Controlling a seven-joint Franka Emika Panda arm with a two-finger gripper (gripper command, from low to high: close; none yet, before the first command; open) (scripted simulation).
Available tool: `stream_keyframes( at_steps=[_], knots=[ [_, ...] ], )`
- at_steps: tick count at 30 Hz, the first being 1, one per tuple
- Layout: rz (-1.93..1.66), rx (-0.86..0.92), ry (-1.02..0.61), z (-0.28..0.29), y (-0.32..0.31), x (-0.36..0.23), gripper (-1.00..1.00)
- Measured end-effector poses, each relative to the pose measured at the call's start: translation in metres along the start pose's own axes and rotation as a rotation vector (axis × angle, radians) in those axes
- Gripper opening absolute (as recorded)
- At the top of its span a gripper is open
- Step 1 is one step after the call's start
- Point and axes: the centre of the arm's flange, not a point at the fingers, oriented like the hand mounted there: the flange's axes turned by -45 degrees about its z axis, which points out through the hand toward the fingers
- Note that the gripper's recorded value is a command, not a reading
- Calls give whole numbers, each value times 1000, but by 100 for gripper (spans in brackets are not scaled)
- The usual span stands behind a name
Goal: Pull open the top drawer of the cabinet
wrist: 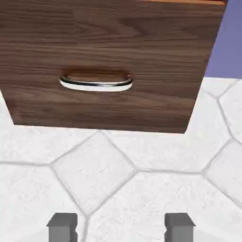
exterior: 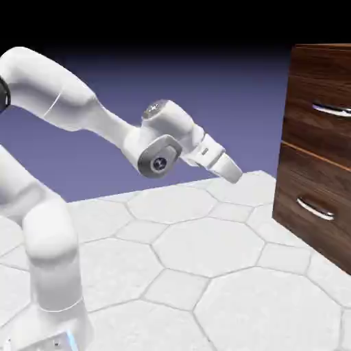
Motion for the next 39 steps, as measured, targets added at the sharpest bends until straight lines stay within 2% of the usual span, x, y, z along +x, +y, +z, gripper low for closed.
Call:
stream_keyframes(
  at_steps=[12, 18, 24, 32, 39],
  knots=[
    [605, -73, 415, -152, 61, 114, 0],
    [811, -24, 623, -225, 48, 149, 0],
    [945, 70, 801, -275, 8, 176, 0],
    [1035, 237, 945, -281, -70, 211, 0],
    [1078, 381, 958, -221, -135, 242, 0]
  ],
)
